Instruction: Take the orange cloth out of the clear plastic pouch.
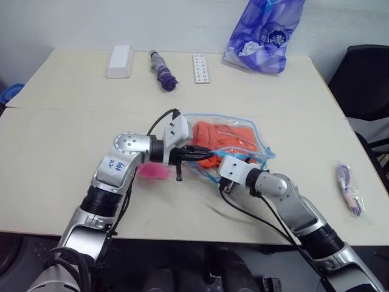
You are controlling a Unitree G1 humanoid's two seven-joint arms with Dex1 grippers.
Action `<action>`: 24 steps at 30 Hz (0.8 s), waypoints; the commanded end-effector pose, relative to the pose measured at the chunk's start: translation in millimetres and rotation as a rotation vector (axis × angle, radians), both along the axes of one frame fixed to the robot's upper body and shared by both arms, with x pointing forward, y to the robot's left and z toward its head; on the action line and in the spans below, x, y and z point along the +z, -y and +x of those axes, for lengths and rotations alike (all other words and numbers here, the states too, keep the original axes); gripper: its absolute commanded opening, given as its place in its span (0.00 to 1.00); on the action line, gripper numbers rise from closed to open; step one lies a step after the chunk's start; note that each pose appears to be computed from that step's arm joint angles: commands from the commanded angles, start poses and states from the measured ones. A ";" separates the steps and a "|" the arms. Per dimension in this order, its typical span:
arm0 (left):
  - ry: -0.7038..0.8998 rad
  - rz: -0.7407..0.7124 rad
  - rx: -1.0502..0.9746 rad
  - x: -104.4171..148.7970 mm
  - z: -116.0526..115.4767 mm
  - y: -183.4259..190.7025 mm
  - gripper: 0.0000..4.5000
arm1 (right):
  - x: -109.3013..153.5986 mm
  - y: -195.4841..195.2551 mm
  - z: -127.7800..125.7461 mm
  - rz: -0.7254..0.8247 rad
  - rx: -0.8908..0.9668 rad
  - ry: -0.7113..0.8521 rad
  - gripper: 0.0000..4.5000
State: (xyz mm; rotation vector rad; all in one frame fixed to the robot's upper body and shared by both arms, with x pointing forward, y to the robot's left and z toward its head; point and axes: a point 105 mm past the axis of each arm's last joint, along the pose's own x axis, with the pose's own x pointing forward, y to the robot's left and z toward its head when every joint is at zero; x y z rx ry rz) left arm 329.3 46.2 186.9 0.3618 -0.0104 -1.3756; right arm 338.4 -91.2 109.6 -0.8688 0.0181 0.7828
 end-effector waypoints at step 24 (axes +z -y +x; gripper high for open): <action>0.230 0.150 0.250 -13.7 54.7 -25.4 0.00 | 13.6 77.4 -149.5 -0.409 0.487 -0.059 0.01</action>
